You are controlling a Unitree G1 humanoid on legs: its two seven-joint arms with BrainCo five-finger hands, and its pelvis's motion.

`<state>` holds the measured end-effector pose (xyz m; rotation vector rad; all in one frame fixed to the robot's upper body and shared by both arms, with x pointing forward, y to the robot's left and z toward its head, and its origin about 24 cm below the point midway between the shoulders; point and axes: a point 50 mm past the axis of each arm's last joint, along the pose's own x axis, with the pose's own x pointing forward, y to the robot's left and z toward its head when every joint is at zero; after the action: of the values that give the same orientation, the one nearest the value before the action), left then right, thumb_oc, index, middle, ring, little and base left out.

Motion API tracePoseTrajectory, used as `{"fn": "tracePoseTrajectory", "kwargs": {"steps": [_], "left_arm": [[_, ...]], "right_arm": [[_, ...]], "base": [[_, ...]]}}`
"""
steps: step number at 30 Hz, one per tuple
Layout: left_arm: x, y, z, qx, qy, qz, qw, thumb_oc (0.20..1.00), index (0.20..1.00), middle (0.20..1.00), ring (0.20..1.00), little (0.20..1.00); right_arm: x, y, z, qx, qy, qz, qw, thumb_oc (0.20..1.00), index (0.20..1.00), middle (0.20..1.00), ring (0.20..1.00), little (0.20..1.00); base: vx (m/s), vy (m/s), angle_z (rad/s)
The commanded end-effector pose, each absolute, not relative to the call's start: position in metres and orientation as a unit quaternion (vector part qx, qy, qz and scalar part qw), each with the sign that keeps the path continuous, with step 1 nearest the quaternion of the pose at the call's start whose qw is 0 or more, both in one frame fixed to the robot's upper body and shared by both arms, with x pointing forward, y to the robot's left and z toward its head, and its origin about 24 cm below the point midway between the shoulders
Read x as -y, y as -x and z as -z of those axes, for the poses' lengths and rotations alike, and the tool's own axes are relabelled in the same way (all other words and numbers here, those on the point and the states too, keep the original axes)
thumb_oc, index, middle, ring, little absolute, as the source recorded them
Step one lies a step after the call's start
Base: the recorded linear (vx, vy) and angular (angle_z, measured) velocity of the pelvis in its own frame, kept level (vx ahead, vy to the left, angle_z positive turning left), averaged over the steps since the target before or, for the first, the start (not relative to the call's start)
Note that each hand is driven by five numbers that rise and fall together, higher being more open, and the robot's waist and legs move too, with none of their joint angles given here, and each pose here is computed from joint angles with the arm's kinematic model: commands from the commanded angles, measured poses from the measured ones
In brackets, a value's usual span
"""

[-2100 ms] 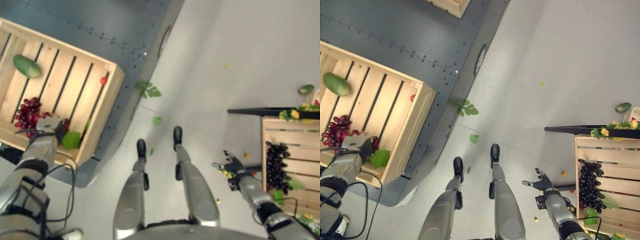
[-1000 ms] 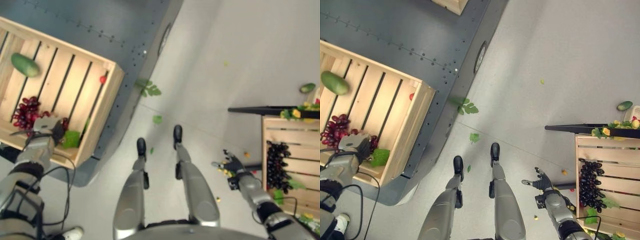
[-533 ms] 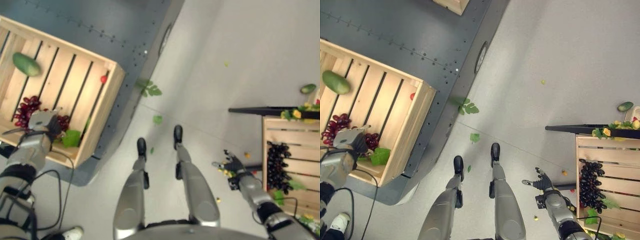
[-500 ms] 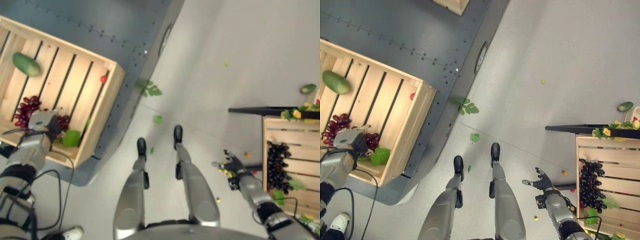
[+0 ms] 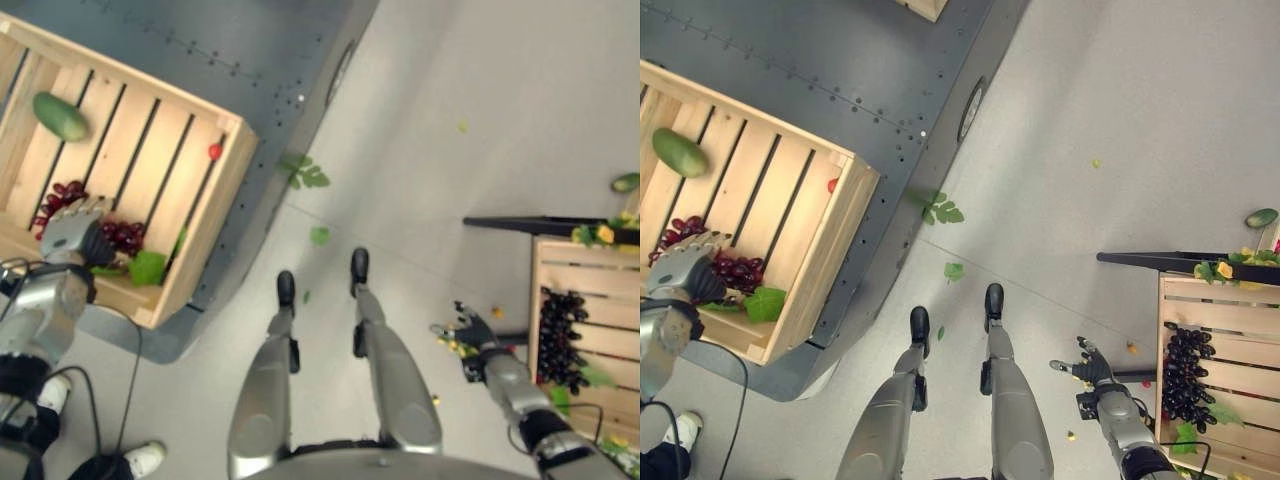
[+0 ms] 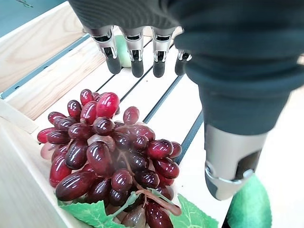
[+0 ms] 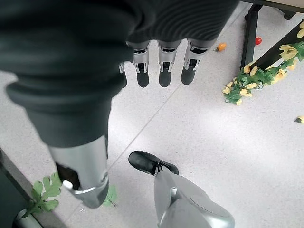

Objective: Pick up the fruits from the basket on one side to the basket on the other side

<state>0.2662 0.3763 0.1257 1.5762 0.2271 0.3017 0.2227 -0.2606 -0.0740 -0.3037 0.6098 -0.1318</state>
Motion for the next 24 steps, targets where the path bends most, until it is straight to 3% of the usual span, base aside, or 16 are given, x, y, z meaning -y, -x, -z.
{"fn": "tracePoseTrajectory", "kwargs": {"steps": [1, 7, 13, 24], "left_arm": [[-0.394, -0.261, -0.145, -0.108, -0.707, -0.181, 0.675, 1.000, 1.000, 1.000, 1.000, 1.000], [-0.391, -0.267, -0.148, -0.102, -0.713, -0.184, 0.668, 1.000, 1.000, 1.000, 1.000, 1.000], [-0.386, -0.277, -0.148, -0.098, -0.763, -0.160, 0.618, 1.000, 1.000, 1.000, 1.000, 1.000], [-0.385, -0.291, -0.135, -0.133, -0.799, -0.117, 0.575, 1.000, 1.000, 1.000, 1.000, 1.000]], "right_arm": [[0.286, -0.198, 0.078, -0.326, 0.167, 0.089, 0.926, 1.000, 1.000, 1.000, 1.000, 1.000], [0.286, -0.201, 0.076, -0.323, 0.172, 0.083, 0.927, 1.000, 1.000, 1.000, 1.000, 1.000], [0.284, -0.205, 0.072, -0.310, 0.181, 0.079, 0.930, 1.000, 1.000, 1.000, 1.000, 1.000], [0.286, -0.211, 0.067, -0.295, 0.193, 0.082, 0.932, 1.000, 1.000, 1.000, 1.000, 1.000]], "base": [[0.00, 0.000, 0.00], [0.00, 0.000, 0.00], [0.00, 0.000, 0.00], [0.00, 0.005, -0.02]]}}
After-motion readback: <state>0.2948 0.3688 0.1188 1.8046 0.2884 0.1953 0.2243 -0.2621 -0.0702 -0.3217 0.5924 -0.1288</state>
